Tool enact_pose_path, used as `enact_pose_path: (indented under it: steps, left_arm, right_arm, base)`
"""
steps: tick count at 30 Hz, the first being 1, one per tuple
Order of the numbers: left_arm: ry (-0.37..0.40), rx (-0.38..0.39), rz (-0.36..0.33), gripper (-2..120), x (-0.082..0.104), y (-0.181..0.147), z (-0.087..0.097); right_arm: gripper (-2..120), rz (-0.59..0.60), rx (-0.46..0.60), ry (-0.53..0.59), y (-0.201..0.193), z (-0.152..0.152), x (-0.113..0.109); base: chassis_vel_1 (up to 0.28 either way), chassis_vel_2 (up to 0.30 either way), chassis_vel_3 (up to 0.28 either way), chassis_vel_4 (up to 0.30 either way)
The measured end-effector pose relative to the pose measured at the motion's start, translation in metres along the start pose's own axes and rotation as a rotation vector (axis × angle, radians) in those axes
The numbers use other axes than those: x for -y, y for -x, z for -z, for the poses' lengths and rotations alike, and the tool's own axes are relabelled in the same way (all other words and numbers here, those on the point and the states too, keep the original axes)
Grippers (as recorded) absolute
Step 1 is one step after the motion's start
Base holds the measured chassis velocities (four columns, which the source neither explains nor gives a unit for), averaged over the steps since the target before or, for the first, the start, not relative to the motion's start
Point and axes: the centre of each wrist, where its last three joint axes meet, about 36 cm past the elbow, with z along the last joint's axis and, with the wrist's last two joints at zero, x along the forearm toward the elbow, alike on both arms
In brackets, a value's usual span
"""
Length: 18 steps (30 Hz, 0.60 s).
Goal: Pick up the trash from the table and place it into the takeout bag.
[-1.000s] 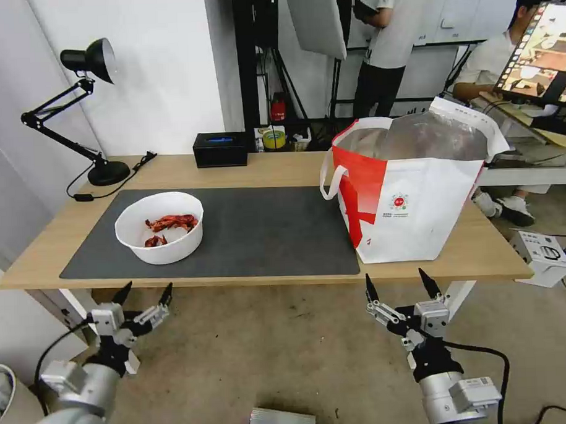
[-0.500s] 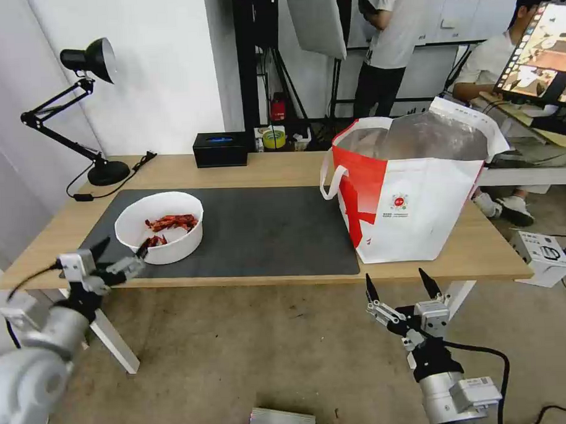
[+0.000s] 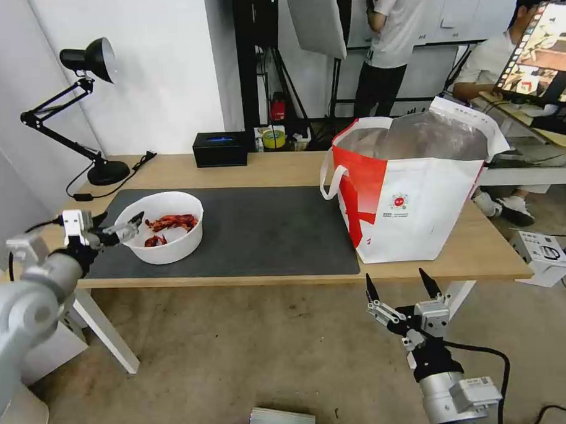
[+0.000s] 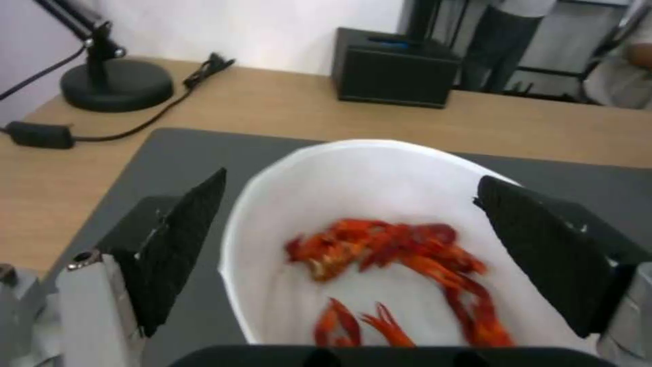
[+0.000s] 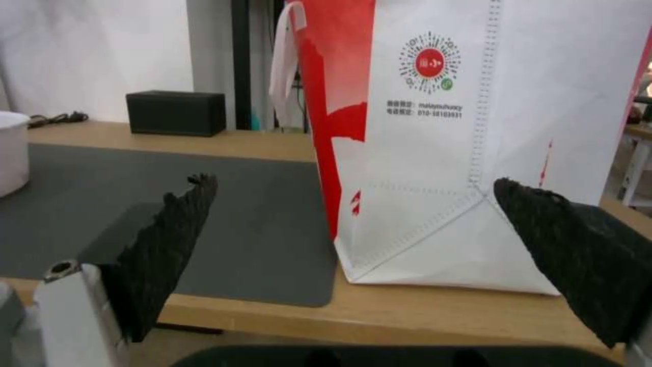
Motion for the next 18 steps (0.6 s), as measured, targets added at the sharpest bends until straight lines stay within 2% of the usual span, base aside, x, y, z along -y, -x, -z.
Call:
enact_pose_path:
  steps: [2,3,6,7,9,13,18]
  left_arm:
    - [0.003,-0.052,0.030,100,-0.007,0.013,0.011]
    - [0.003,-0.052,0.030,100,-0.007,0.013,0.011]
    - [-0.013,-0.155,0.044,100,-0.013,0.029,0.023]
    - [-0.013,-0.155,0.044,100,-0.013,0.029,0.023]
    - [-0.031,-0.224,0.063,100,-0.013,0.042,0.030]
    - [-0.010,-0.284,0.083,100,-0.017,0.054,0.038]
    - [0.001,-0.311,0.090,100,-0.020,0.064,0.037]
  right_arm:
    - [100,0.000,0.000,0.000,0.000,0.000,0.000]
    - [100,0.000,0.000,0.000,0.000,0.000,0.000]
    - [100,0.000,0.000,0.000,0.000,0.000,0.000]
    - [100,0.000,0.000,0.000,0.000,0.000,0.000]
    - [100,0.000,0.000,0.000,0.000,0.000,0.000]
    - [100,0.000,0.000,0.000,0.000,0.000,0.000]
    - [100,0.000,0.000,0.000,0.000,0.000,0.000]
  base:
    - [0.000,0.000,0.000,0.000]
    - [0.000,0.000,0.000,0.000]
    - [0.000,0.000,0.000,0.000]
    - [0.000,0.000,0.000,0.000]
    - [0.000,0.000,0.000,0.000]
    - [0.000,0.000,0.000,0.000]
    - [0.000,0.000,0.000,0.000]
